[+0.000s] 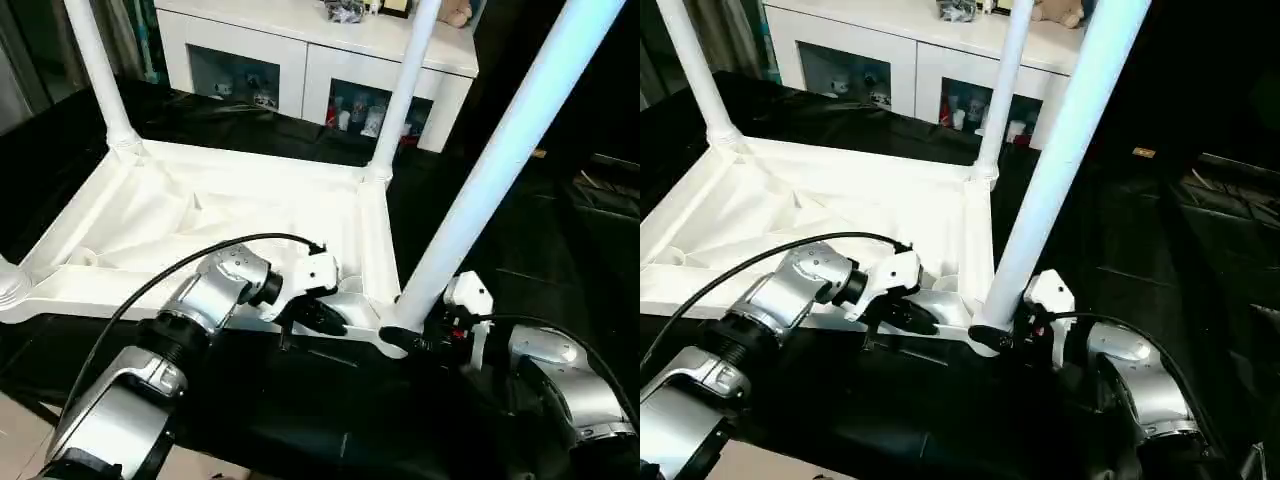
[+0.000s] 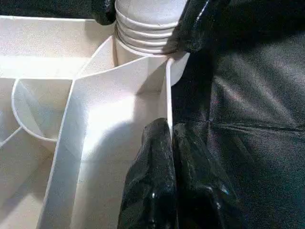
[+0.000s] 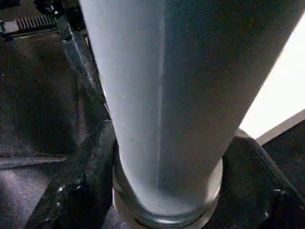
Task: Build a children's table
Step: Rotate leg to tighten
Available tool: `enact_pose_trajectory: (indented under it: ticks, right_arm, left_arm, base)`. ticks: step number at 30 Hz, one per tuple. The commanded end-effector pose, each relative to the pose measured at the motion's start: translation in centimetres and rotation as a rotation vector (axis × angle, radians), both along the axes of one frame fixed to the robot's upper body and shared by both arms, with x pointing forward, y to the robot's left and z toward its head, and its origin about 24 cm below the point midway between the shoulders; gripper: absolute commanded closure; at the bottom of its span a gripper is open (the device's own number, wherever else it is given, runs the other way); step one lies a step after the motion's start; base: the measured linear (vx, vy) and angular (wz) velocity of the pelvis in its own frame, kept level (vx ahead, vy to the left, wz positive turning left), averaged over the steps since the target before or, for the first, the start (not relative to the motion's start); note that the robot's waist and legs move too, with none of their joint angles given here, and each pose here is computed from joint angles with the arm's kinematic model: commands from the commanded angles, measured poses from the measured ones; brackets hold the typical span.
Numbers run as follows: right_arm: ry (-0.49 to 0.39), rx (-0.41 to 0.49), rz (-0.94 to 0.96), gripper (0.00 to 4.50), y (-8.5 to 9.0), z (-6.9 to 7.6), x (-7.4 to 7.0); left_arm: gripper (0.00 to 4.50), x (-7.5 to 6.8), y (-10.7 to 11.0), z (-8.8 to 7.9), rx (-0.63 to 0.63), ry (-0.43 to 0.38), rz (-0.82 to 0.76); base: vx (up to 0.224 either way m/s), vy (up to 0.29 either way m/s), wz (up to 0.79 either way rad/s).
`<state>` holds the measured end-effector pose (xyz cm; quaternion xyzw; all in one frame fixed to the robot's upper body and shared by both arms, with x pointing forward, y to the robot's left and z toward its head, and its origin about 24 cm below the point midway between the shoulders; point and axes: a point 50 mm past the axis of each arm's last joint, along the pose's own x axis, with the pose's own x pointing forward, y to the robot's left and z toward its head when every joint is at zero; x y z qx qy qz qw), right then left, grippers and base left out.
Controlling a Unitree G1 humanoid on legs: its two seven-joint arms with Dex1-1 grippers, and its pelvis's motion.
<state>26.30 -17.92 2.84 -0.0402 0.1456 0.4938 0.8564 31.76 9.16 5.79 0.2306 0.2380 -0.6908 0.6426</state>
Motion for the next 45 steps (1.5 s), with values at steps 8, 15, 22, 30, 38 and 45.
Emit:
enact_pose_trajectory:
  ticks: [8, 15, 22, 30, 38, 45]
  right_arm:
    - [-0.006, 0.045, -0.238, 1.85, -1.0, -0.6, 1.3]
    - [-0.007, 0.040, -0.518, 1.85, -0.1, -2.3, 2.1]
    - [0.017, 0.025, -0.894, 1.86, 4.2, -3.9, 2.8]
    - [-0.026, 0.129, -0.791, 1.16, 5.7, -2.5, 3.0]
    - [-0.039, 0.077, -0.477, 0.74, 1.5, -0.8, 2.6]
    - [-0.054, -0.008, -0.248, 0.74, -1.0, 0.1, 1.2]
  left_arm:
    - [4.50, -0.1, -0.7, -2.3, 0.060, 0.043, 0.123]
    - [4.50, 1.2, -2.3, -3.2, 0.060, -0.025, 0.349]
    - [4.50, 1.8, -4.6, -3.8, 0.094, -0.118, 0.475]
    - [4.50, 1.7, -4.2, -4.0, 0.128, -0.124, 0.423]
    - [4.50, 2.0, -2.3, -2.8, 0.101, -0.113, 0.297]
    - [4.50, 1.4, -0.7, -2.2, 0.097, -0.049, 0.172]
  base:
    - [0.000, 0.000, 0.00]
    - [-0.008, 0.001, 0.00]
    - [0.000, 0.000, 0.00]
    - [0.000, 0.000, 0.00]
    - [0.000, 0.000, 0.00]
    - [0.040, -0.019, 0.01]
